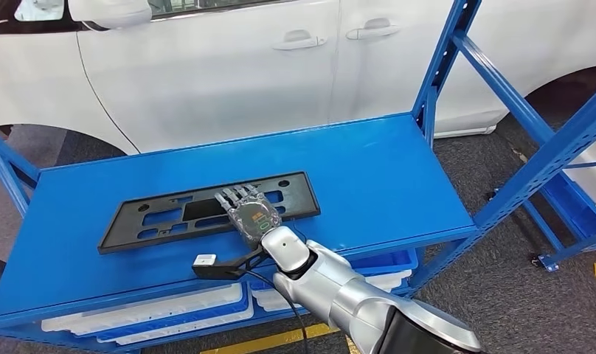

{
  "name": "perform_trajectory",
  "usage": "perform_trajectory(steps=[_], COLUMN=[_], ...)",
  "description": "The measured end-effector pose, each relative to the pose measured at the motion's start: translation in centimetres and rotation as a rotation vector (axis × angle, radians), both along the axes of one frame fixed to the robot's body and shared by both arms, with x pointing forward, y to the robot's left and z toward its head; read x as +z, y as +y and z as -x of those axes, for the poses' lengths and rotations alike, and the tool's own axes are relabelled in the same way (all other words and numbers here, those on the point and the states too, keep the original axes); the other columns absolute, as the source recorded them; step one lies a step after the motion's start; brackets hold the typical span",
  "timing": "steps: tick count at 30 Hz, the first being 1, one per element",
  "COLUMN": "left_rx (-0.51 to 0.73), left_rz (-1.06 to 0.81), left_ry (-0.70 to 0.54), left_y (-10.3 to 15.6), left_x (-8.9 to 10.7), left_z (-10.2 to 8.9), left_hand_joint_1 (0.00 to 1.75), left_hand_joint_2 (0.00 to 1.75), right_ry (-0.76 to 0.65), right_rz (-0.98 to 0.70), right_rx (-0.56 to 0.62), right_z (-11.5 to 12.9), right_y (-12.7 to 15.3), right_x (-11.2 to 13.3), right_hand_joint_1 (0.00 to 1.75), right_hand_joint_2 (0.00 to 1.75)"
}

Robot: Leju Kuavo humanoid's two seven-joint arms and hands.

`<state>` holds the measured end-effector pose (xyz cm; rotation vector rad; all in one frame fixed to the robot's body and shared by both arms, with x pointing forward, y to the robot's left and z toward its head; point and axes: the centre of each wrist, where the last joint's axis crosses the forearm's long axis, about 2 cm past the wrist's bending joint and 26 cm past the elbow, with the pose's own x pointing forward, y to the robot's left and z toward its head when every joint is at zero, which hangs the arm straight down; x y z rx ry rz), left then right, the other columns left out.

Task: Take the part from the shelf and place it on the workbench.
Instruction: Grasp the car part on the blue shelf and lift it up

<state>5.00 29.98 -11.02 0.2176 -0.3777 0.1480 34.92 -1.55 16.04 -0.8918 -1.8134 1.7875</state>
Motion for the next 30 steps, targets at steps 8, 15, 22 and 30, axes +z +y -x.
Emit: perform_trajectory(steps=[8, 15, 22, 30], left_rx=[-0.010, -0.017, -0.038, -0.021], left_rz=[0.004, 0.001, -0.013, -0.097], left_ry=[-0.009, -0.027, -0.105, -0.151], left_y=[0.1, 0.2, 0.2, 0.5], left_x=[0.0, 0.0, 0.0, 0.1], left_z=[0.0, -0.1, -0.1, -0.1], left_hand_joint_1=[0.00, 0.00, 0.00, 0.00], left_hand_joint_2=[0.00, 0.00, 0.87, 1.75], right_ry=[0.003, -0.019, -0.025, -0.022], right_rz=[0.005, -0.001, -0.033, -0.160], right_rx=[-0.011, -0.013, -0.007, 0.003], right_z=[-0.2, -0.7, -0.8, -1.4], right_y=[-0.3, -0.5, -0.6, -0.6], right_x=[-0.2, 0.3, 0.4, 1.3], right_hand_joint_1=[1.75, 1.75, 1.75, 1.75], right_hand_joint_2=[1.75, 1.75, 1.75, 1.75])
